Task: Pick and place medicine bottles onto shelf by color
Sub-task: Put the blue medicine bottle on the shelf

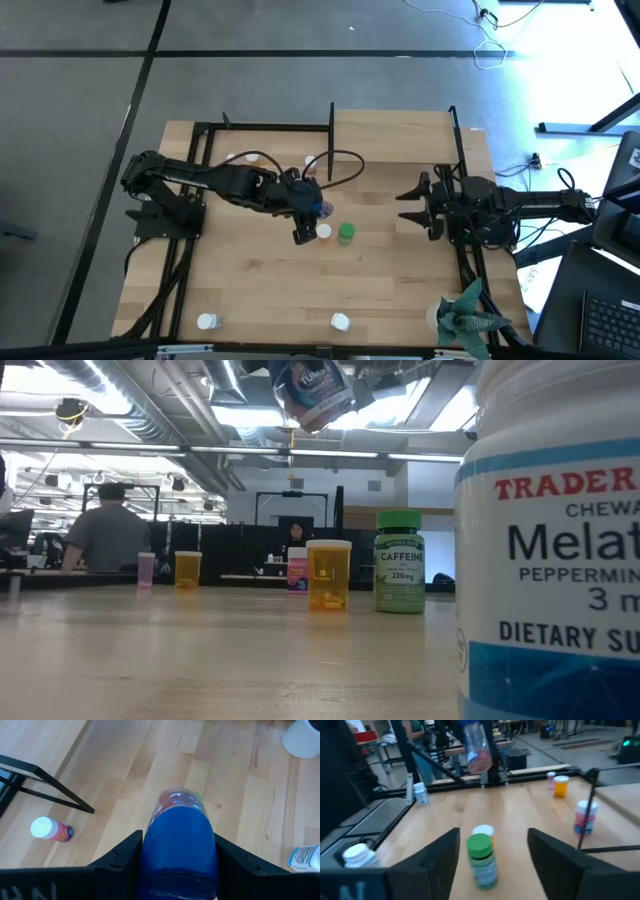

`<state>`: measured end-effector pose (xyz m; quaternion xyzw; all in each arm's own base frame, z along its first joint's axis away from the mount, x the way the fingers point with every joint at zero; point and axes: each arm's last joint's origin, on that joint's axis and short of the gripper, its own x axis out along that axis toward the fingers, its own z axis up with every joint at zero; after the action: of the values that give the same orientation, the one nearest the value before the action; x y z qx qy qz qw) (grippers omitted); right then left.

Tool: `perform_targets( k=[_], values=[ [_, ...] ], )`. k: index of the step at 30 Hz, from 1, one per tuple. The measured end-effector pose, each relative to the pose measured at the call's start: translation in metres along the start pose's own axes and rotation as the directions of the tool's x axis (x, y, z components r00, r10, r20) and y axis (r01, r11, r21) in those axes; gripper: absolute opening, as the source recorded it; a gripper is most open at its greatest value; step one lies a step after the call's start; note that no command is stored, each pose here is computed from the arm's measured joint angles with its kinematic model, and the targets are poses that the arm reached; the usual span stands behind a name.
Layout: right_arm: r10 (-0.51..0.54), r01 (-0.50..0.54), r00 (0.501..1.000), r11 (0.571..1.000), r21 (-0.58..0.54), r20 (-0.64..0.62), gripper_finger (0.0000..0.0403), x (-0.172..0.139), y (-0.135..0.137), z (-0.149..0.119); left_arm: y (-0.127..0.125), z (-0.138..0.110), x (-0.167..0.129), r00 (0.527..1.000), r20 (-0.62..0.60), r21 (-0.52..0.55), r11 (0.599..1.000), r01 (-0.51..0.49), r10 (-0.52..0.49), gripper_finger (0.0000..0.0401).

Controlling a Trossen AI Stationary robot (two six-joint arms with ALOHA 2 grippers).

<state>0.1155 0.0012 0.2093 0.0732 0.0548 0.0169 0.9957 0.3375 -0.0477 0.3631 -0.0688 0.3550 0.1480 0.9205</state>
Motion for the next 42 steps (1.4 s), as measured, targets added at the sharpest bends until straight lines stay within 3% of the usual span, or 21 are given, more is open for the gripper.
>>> perform_targets(
  k=[6, 15, 22, 27, 32, 42],
  values=[
    [-0.027, 0.030, 0.999, 0.996, -0.087, 0.045, 0.0258, 0.003, -0.001, 0.004, 0.000, 0.000, 0.000, 1.000, 0.000, 0.005, 1.000, 0.000, 0.000, 0.0169],
    [-0.025, 0.034, 0.998, 0.983, -0.183, 0.054, 0.0243, 0.018, -0.001, 0.008, -0.001, 0.002, 0.000, 1.000, 0.025, 0.049, 0.999, 0.004, -0.005, 0.0169],
    [-0.008, 0.016, 0.999, 0.971, -0.237, 0.033, 0.0242, 0.036, 0.004, 0.043, -0.001, 0.004, 0.000, 0.999, 0.038, 0.049, 0.999, -0.001, -0.001, 0.0169],
    [-0.015, 0.001, 0.998, 0.967, -0.256, -0.055, 0.0242, 0.058, 0.007, 0.061, -0.001, 0.004, 0.000, 0.999, 0.042, 0.072, 0.997, -0.004, 0.001, 0.0169],
    [0.045, -0.074, 0.991, 0.967, -0.242, -0.124, 0.0242, 0.088, 0.012, 0.075, -0.001, 0.004, 0.000, 0.999, 0.050, 0.101, 0.995, -0.022, 0.017, 0.0169],
    [0.025, -0.075, 0.977, 0.969, -0.234, -0.211, 0.0242, 0.151, 0.015, 0.097, -0.001, 0.004, 0.000, 0.998, 0.053, 0.124, 0.992, -0.023, 0.016, 0.0169]
  ],
)
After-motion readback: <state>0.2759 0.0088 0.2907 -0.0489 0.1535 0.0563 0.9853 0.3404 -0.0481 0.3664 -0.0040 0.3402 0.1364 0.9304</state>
